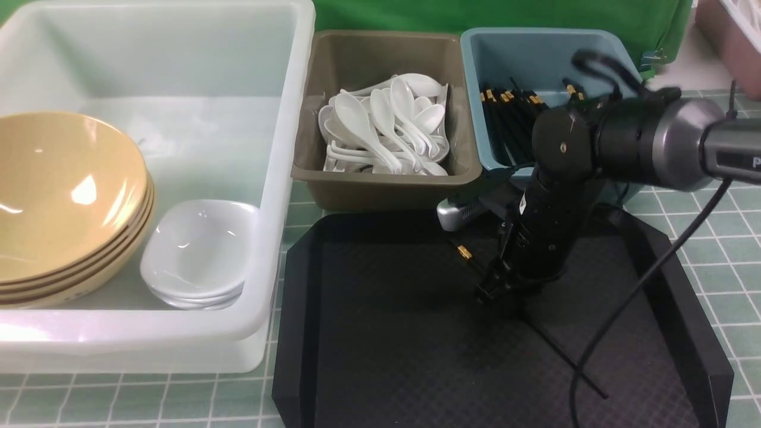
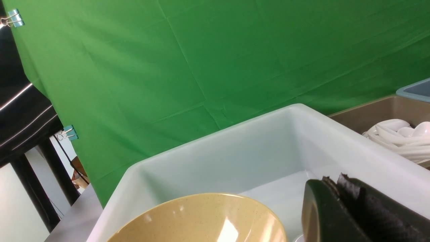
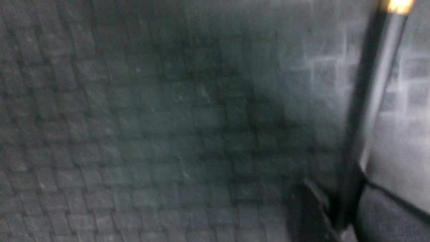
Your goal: On blue table put chopsticks spoon bowls plates into blue grey white boxes.
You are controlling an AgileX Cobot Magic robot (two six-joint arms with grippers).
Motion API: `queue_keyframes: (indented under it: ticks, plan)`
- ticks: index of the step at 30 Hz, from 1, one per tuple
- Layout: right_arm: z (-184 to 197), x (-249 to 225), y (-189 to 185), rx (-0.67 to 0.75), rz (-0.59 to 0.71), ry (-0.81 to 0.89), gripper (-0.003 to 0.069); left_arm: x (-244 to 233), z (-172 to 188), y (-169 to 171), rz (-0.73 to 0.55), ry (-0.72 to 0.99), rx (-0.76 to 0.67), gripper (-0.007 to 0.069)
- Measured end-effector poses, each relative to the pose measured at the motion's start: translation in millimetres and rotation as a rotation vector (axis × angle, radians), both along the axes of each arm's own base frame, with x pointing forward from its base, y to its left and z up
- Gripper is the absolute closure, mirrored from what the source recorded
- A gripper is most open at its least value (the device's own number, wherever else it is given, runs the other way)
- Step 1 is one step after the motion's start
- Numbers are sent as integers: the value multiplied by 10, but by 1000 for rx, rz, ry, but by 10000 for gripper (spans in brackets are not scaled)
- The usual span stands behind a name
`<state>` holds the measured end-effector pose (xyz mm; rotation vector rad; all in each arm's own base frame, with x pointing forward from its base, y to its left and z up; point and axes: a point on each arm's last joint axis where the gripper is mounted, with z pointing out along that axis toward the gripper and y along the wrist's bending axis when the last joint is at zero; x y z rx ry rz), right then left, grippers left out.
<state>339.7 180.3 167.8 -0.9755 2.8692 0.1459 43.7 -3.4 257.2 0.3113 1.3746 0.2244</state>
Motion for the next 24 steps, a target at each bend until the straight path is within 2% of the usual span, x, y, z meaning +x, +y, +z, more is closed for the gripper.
queue_keyframes:
  ticks: [2, 6, 9, 12, 13, 14, 16, 17, 18, 19, 21, 24]
  plan:
    - [-11, -39, 27, -7, 31, -13, 452, 0, -1, 0, 0, 1, 0, 622]
    - [3, -139, 155, -11, 128, -6, 577, 0, -1, 0, 0, 1, 0, 622]
    - [149, -319, 346, 18, 215, 1, 591, 0, -2, 0, 0, 2, 0, 622]
    - [451, -389, 427, 61, 267, -76, 591, 0, -2, 0, 0, 2, 0, 622]
    - [605, -400, 435, 82, 285, -125, 591, 0, -2, 0, 0, 2, 0, 622]
    - [965, -394, 436, 132, 312, -257, 591, 1, -4, 0, 1, 5, 0, 622]
    - [1356, -321, 393, 171, 324, -460, 591, 1, -6, 1, 1, 7, 0, 622]
    - [1621, -246, 312, 194, 304, -615, 591, 1, -6, 1, 1, 7, 0, 622]
    - [1657, -230, 300, 198, 299, -640, 591, 1, -7, 1, 1, 8, 1, 622]
    - [1942, -39, 146, 240, 222, -864, 591, 1, -6, 1, 1, 7, 2, 622]
    - [2061, 140, 18, 304, 112, -1004, 591, 0, 0, 0, 1, 0, 3, 622]
    - [2028, 381, -129, 368, -21, -1087, 591, -2, 9, -1, -1, -11, 2, 622]
